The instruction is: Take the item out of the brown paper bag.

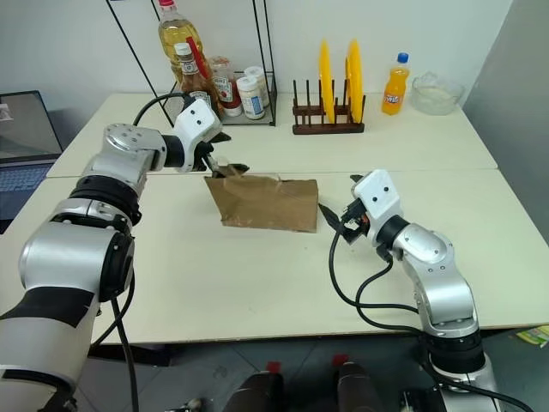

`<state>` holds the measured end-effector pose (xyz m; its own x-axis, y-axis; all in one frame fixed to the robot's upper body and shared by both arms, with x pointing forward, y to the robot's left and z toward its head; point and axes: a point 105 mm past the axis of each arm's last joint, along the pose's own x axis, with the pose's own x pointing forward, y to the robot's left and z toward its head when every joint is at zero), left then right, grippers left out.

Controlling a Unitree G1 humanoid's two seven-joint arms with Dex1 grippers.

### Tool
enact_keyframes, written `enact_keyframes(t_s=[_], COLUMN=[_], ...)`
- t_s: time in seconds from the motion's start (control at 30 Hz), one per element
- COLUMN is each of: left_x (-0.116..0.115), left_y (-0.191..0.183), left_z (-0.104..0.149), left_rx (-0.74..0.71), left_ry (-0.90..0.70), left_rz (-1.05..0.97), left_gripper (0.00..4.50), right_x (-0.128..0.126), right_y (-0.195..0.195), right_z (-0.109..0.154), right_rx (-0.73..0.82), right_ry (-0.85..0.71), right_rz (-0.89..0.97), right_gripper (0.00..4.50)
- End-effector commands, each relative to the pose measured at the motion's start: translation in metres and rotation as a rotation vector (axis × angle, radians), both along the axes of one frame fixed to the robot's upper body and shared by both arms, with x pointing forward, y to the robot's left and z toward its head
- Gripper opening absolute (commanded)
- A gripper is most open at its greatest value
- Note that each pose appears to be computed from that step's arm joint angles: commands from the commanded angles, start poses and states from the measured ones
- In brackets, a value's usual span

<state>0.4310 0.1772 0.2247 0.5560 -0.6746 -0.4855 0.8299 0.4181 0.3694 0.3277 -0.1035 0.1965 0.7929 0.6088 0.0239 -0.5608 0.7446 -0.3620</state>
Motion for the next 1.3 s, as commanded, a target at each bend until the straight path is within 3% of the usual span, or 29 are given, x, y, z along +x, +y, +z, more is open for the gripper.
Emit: enact_keyframes(t_s=[0.03,0.27,0.57,0.7,0.93,1.17,1.3], left_x=[-0.022,-0.05,-0.095,-0.108,-0.14,-0.157,-0.158], left_y=[0.003,0.005,0.008,0.016,0.036,0.03,0.008], left_z=[0.002,-0.025,0.011,0.016,-0.041,-0.075,-0.086], left_rx=[0.068,0.216,0.231,0.28,0.506,0.471,0.356], left_ry=[0.122,0.175,0.078,0.021,-0.054,-0.134,-0.18], left_rz=[-0.16,-0.356,-0.433,-0.443,-0.63,-0.721,-0.706], left_gripper=[4.5,4.5,4.5,4.5,4.5,4.5,4.5], right_x=[-0.003,0.008,0.01,0.006,-0.021,-0.031,-0.031], right_y=[-0.005,-0.014,-0.011,-0.003,0.017,0.017,0.018], right_z=[0.007,-0.001,-0.011,-0.018,-0.04,-0.06,-0.065], right_rx=[0.005,-0.023,-0.04,-0.054,-0.162,-0.24,-0.241], right_ry=[-0.044,-0.041,-0.026,-0.015,0.015,0.047,0.055], right_rz=[0.006,0.0,0.05,0.102,0.363,0.479,0.484], right_gripper=[4.46,4.46,4.46,4.46,4.46,4.46,4.46])
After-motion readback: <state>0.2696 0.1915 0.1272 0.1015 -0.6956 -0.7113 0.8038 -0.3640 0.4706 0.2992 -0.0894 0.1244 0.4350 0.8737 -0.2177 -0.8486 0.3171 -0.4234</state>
